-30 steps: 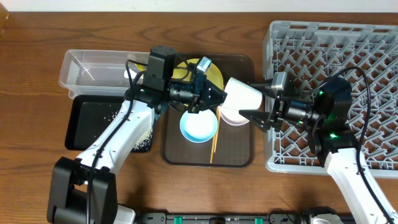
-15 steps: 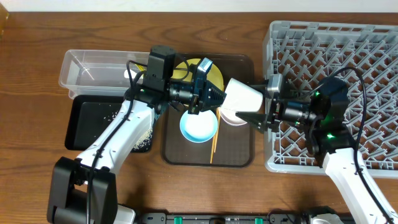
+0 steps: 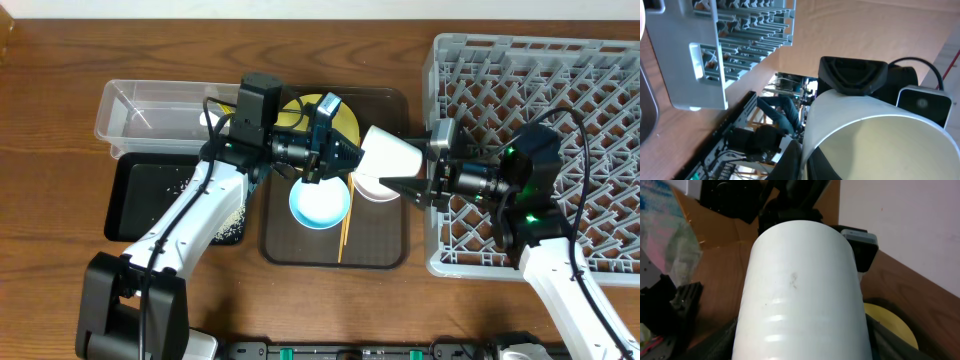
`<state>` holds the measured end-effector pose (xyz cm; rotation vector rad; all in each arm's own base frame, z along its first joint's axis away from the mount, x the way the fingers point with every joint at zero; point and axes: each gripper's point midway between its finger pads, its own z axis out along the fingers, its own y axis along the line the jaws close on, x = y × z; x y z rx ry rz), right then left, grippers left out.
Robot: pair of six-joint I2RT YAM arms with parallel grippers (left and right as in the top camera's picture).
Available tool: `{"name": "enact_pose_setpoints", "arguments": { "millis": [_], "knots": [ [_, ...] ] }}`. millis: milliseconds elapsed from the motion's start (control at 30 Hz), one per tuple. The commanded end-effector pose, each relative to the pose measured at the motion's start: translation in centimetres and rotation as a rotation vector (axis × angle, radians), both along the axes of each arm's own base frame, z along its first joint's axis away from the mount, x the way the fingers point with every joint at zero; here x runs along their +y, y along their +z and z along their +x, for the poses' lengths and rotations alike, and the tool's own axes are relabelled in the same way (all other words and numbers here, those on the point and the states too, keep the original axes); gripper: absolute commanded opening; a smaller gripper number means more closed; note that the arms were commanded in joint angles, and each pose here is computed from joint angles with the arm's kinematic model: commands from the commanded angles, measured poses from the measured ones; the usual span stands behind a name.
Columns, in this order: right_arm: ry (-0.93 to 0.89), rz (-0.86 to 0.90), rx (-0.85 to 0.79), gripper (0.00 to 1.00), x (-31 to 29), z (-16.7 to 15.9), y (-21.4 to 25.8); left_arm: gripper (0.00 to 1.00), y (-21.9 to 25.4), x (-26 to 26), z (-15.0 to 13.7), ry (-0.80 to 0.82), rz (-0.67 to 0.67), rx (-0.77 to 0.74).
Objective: Sort waste into correct bins and load items into the dishwasher rack
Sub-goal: 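Hand the white cup from the left gripper to the right gripper, then carry the cup with the right gripper and place it in the rack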
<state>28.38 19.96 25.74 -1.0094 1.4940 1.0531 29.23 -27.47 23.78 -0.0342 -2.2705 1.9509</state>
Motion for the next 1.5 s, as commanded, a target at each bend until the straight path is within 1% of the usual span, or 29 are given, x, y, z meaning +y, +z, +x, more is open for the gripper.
{"name": "enact_pose_setpoints", "arguments": {
  "millis": [0,67,133,200,267,333,433,533,667,767,900,967,1067,1200,1300,1367,1433,1467],
  "knots": [
    [0.007,-0.008,0.019,0.56,0.4,-0.1,-0.2,0.27,0.2,-0.2,0.7,0.006,-0.001,-0.120],
    [-0.032,-0.029,0.065,0.56,0.1,0.3,-1.1,0.37,-0.3,-0.1,1.3,0.031,0.020,-0.195],
    [-0.078,-0.055,0.117,0.53,-0.2,0.8,-2.1,0.42,-0.9,-0.1,2.2,0.063,0.053,-0.270],
    [-0.115,-0.077,0.154,0.51,-0.5,1.1,-3.0,0.43,-1.7,0.2,2.9,0.097,0.099,-0.314],
    [-0.159,-0.102,0.181,0.52,-0.9,1.5,-3.7,0.43,-3.2,0.7,3.8,0.147,0.182,-0.328],
    [-0.200,-0.124,0.202,0.50,-1.3,2.0,-4.4,0.43,-5.4,1.7,4.7,0.202,0.306,-0.348],
    [-0.265,-0.152,0.245,0.43,-2.0,2.6,-5.4,0.43,-9.0,4.2,5.6,0.261,0.536,-0.379],
    [-0.317,-0.185,0.271,0.40,-2.6,3.0,-6.3,0.43,-10.6,5.8,5.6,0.262,0.652,-0.400],
    [-0.428,-0.259,0.325,0.39,-4.2,3.4,-7.9,0.42,-10.9,7.8,5.6,0.274,0.729,-0.422],
    [-0.523,-0.308,0.354,0.38,-5.7,3.3,-8.3,0.42,-10.5,10.1,5.8,0.325,0.798,-0.421],
    [-0.653,-0.381,0.368,0.38,-7.9,3.1,-7.1,0.42,-9.6,13.1,5.5,0.373,0.895,-0.443],
    [-0.732,-0.407,0.388,0.37,-9.3,3.1,-6.1,0.42,-9.4,14.9,5.2,0.407,0.971,-0.437],
    [-0.830,-0.428,0.429,0.30,-11.3,3.0,-4.5,0.43,-9.1,16.9,4.6,0.445,1.070,-0.432],
    [-0.955,-0.458,0.496,0.17,-14.3,2.8,-3.2,0.43,-8.7,18.0,4.2,0.467,1.125,-0.437],
    [-1.081,-0.499,0.576,0.14,-17.6,2.2,-2.7,0.43,-8.7,18.3,4.2,0.475,1.141,-0.440],
    [-1.140,-0.514,0.630,0.09,-19.2,1.7,-2.7,0.43,-8.7,18.3,4.2,0.474,1.141,-0.439],
    [-1.188,-0.524,0.700,0.08,-20.7,1.1,-2.9,0.43,-8.7,18.3,4.2,0.474,1.141,-0.439],
    [-1.207,-0.528,0.740,0.05,-21.4,0.8,-3.1,0.43,-8.7,18.3,4.2,0.474,1.141,-0.439]
  ]
}}
